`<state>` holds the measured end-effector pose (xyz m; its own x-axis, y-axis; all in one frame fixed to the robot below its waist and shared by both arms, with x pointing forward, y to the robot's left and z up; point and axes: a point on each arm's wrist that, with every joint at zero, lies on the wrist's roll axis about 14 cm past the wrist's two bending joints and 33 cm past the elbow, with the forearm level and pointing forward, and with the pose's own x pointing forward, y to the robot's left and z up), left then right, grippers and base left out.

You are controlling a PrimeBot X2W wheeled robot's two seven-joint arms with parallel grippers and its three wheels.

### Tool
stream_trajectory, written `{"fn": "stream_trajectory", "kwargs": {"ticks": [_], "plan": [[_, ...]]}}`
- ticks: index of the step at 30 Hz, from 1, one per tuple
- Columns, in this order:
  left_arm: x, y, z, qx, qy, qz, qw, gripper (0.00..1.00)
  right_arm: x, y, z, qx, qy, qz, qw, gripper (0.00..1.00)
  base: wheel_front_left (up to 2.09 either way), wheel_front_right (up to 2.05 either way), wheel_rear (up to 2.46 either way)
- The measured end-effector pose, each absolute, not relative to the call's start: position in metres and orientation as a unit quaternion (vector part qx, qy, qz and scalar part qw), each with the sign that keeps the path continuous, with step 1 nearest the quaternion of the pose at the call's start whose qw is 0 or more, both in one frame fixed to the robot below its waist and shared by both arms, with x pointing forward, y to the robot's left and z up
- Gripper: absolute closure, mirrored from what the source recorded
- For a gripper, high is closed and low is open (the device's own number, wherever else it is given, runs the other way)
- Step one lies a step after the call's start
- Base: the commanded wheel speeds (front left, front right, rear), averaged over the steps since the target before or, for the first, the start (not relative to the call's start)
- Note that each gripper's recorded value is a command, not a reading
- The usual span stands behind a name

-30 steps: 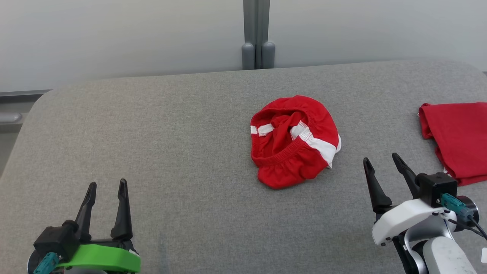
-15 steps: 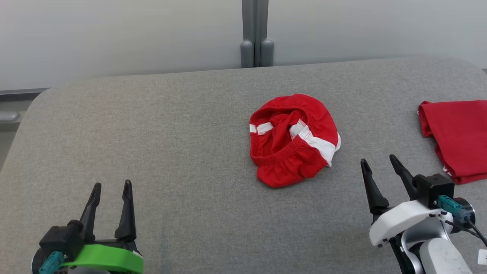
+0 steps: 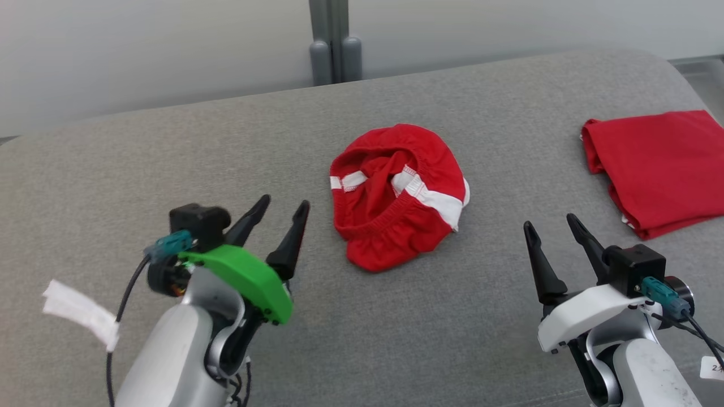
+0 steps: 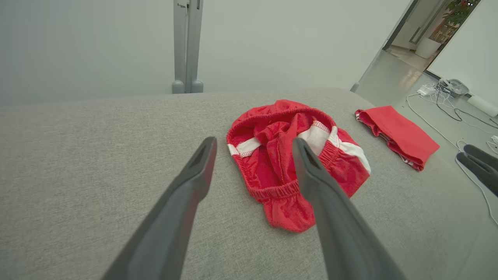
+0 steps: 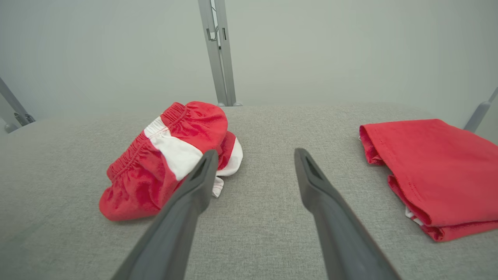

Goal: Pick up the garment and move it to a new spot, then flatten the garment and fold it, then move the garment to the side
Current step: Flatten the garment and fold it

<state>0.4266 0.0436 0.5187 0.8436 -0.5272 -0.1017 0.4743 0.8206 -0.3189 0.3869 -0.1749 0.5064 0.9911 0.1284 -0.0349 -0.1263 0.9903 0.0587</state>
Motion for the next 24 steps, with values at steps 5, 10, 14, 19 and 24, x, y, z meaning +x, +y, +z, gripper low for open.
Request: {"fn": "stream_trajectory", "kwargs": {"ticks": [5,10,14,19,24], "plan": [[0.421,-0.028,0.515,-0.136,0.139,-0.366,0.91,0.0,0.382,-0.192,0.504,0.028,0.02,0.037,0.999,0.0,0.0,0.0,0.0],[0.424,-0.066,0.504,-0.122,0.164,-0.421,0.884,0.0,0.374,-0.211,0.499,0.029,0.025,0.007,0.999,0.0,0.0,0.0,0.0],[0.431,-0.085,0.491,-0.106,0.192,-0.442,0.87,0.0,0.365,-0.228,0.493,0.03,0.031,-0.022,0.999,0.0,0.0,0.0,0.0],[0.44,-0.103,0.478,-0.084,0.216,-0.457,0.859,0.0,0.355,-0.243,0.485,0.028,0.044,-0.048,0.997,0.0,0.0,0.0,0.0],[0.448,-0.107,0.459,-0.066,0.244,-0.451,0.856,0.0,0.349,-0.251,0.481,0.027,0.049,-0.063,0.996,0.0,0.0,0.0,0.0]]}}
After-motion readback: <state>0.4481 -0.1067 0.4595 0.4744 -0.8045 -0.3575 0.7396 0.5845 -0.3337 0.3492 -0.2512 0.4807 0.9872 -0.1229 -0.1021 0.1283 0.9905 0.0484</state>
